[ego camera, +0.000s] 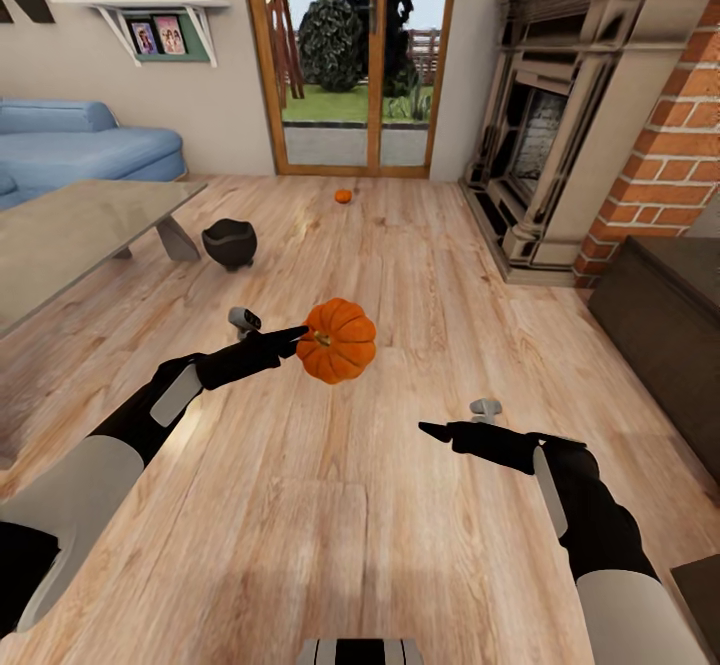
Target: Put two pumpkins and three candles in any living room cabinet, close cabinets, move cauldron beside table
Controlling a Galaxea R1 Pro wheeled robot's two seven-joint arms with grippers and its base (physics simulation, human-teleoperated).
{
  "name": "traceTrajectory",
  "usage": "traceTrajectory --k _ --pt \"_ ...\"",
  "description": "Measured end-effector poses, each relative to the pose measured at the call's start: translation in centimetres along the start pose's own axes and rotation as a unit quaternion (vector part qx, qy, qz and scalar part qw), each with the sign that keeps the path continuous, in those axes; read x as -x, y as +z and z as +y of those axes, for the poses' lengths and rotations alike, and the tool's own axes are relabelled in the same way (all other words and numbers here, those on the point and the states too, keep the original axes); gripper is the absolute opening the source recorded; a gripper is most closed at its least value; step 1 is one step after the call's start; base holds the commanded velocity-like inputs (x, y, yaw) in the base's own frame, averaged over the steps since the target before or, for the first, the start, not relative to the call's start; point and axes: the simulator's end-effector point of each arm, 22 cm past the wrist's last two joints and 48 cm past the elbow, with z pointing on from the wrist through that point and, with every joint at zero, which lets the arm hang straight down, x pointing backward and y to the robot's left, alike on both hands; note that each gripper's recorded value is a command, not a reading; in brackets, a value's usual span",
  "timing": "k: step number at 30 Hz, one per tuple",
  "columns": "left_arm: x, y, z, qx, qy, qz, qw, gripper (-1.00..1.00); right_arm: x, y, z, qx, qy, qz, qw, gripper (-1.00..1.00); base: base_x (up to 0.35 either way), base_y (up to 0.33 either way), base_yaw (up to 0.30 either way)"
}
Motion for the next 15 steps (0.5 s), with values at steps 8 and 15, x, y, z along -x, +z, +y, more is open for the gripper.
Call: traceTrajectory --k 8,15 --pt "0.3 1.3 -2.4 -0.015 0.012 0.001 0.9998 -1.0 1.3 -0.8 1.3 0.004 -0.012 -0.01 0.9999 1.0 0.0 0.0 0.0" --pt "0.8 1.8 -4.2 -0.021 0.025 0.002 0.9995 -1.0 2.3 -1.4 2.6 0.008 -0.025 -0.017 0.9995 1.0 0.0 0.0 0.0"
